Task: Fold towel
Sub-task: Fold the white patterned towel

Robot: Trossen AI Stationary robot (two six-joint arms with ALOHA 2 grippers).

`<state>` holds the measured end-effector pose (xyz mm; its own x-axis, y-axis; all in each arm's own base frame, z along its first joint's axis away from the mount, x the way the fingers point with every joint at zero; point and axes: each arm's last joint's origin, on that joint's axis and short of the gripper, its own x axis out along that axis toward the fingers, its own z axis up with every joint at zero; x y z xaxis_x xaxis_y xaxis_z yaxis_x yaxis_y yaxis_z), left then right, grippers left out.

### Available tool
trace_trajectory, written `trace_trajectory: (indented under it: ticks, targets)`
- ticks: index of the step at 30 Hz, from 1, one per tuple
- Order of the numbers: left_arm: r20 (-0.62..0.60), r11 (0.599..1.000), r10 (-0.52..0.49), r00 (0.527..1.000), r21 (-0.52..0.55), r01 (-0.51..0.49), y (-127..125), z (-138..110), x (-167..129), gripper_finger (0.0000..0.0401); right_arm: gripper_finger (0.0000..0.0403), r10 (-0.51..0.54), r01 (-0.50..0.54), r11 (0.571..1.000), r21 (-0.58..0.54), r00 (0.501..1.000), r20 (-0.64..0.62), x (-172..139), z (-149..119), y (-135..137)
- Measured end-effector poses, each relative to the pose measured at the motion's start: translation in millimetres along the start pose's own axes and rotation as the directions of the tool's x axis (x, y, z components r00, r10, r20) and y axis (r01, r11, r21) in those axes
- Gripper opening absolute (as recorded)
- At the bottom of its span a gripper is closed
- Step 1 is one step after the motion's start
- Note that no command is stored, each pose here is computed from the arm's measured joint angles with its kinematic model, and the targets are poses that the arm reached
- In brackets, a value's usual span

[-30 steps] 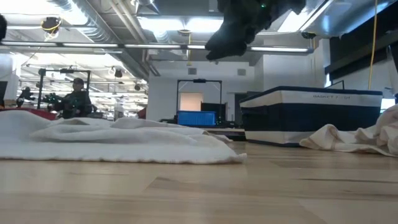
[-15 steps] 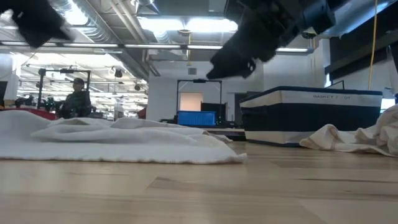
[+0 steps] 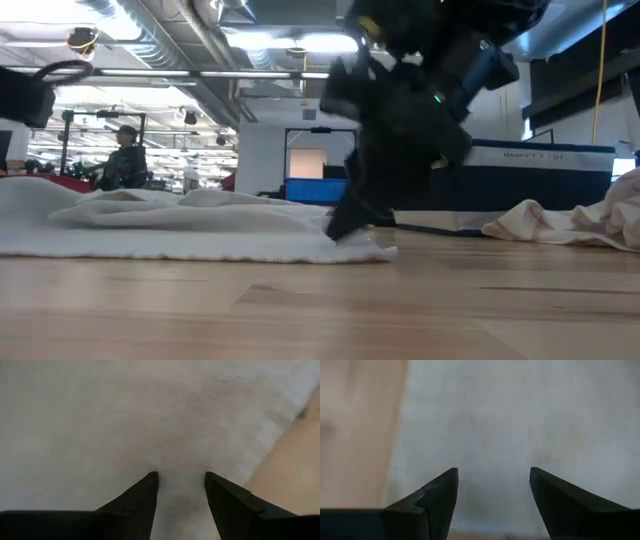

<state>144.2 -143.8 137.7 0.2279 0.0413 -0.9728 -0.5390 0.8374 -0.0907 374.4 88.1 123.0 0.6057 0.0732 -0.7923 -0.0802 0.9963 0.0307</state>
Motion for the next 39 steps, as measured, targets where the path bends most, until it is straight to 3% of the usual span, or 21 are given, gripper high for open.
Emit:
trace_trajectory:
  ticks: [2, 5, 10, 16, 19, 21, 23, 26, 29, 34, 39]
  targets:
    - [-0.007, 1.000, -0.006, 1.000, -0.009, 0.006, -5.0, -0.5, 6.8, 0.0155, 0.0248, 0.010, -0.011, 1.000, -0.002, 0.998, -0.061, -0.4, -4.7, 1.1]
    - [0.021, 0.988, -0.150, 0.988, -0.035, 0.151, -23.0, 2.0, 11.7, 0.0151, 0.0248, 0.050, -0.054, 0.998, -0.016, 0.986, -0.159, -4.4, -14.4, 10.5]
    - [0.073, 0.924, -0.383, 0.921, 0.001, 0.384, -48.0, 4.6, 12.7, 0.0143, 0.0248, 0.089, -0.109, 0.992, -0.063, 0.959, -0.270, -12.0, -32.3, 48.3]
    - [0.030, 0.859, -0.513, 0.858, 0.025, 0.512, -74.0, -0.5, 21.5, 0.0129, 0.0248, 0.141, -0.196, 0.970, -0.145, 0.937, -0.321, -26.6, -50.3, 97.4]
    - [-0.011, 0.843, -0.538, 0.843, 0.017, 0.538, -81.5, 6.2, 15.0, 0.0122, 0.0248, 0.111, -0.183, 0.966, -0.185, 0.933, -0.343, -44.7, -47.2, 103.5]
    - [0.012, 0.822, -0.568, 0.823, 0.047, 0.567, -85.5, 17.1, -0.8, 0.0115, 0.0248, 0.019, -0.119, 0.962, -0.247, 0.928, -0.371, -59.0, -44.7, 95.5]
    - [0.049, 0.804, -0.594, 0.803, 0.090, 0.588, -87.1, 30.4, -20.4, 0.0108, 0.0248, -0.052, -0.049, 0.950, -0.309, 0.949, -0.312, -73.8, -30.3, 87.6]
    - [0.129, 0.839, -0.541, 0.831, 0.149, 0.523, -75.2, 48.9, -42.9, 0.0096, 0.0248, -0.141, 0.060, 0.933, -0.355, 0.968, -0.206, -93.1, -10.9, 68.7]
    - [0.307, 0.874, -0.484, 0.820, 0.203, 0.441, -61.0, 68.5, -67.2, 0.0085, 0.0248, -0.144, 0.097, 0.946, -0.309, 0.981, -0.132, -92.5, 3.2, 50.2]
    - [0.560, 0.975, -0.219, 0.799, 0.146, 0.164, -34.5, 90.3, -71.8, 0.0078, 0.0248, -0.100, 0.099, 0.978, -0.183, 0.995, 0.002, -75.8, 15.5, 25.9]
    - [0.506, 1.000, -0.022, 0.862, 0.004, 0.023, -8.5, 109.5, -57.3, 0.0113, 0.0248, -0.101, 0.106, 0.988, -0.109, 0.994, 0.050, -47.8, 2.5, 15.2]
